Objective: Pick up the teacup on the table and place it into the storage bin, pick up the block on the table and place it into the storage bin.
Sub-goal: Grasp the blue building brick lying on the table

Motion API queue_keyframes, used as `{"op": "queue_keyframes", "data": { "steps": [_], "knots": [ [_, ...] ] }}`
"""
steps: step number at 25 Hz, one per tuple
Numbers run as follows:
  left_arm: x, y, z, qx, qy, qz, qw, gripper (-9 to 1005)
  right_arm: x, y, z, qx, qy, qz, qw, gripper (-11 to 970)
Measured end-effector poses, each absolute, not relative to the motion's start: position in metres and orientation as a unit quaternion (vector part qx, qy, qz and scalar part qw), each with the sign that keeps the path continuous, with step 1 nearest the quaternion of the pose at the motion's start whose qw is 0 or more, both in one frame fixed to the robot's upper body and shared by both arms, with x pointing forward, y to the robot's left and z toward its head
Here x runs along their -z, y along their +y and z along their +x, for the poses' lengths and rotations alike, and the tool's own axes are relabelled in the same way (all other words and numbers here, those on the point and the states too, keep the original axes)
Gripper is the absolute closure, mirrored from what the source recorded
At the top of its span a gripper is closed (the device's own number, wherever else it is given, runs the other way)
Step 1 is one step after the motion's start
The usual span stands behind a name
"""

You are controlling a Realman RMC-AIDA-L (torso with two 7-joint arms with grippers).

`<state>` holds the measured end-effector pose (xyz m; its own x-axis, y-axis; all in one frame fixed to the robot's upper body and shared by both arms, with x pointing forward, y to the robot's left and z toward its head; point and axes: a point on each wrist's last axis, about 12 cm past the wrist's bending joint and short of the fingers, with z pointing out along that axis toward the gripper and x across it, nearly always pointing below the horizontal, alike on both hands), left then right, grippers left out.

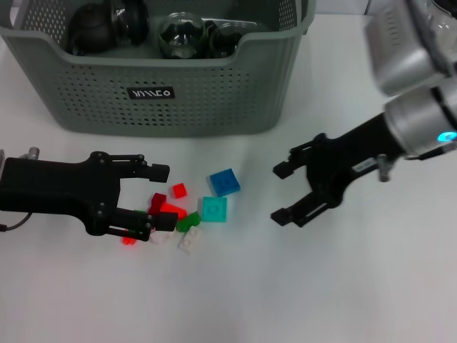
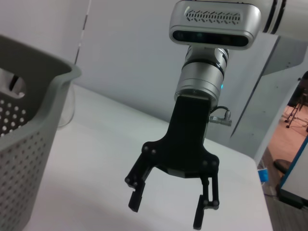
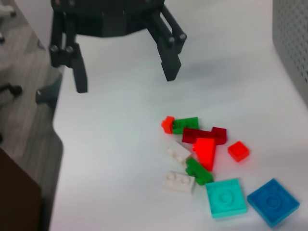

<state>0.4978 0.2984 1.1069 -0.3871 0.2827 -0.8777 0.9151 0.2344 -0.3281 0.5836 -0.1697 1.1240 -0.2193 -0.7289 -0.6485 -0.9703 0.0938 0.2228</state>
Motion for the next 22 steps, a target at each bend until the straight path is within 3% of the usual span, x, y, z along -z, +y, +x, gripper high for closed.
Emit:
{"op": "queue_keyframes", "data": {
  "steps": [22],
  "knots": [
    [-1.104,0.297,0.502,0.44,0.709,0.42,0.356,125,-1.113,-0.094,0.6,-0.161,0.67,-0.705,0.169,32]
  ]
}}
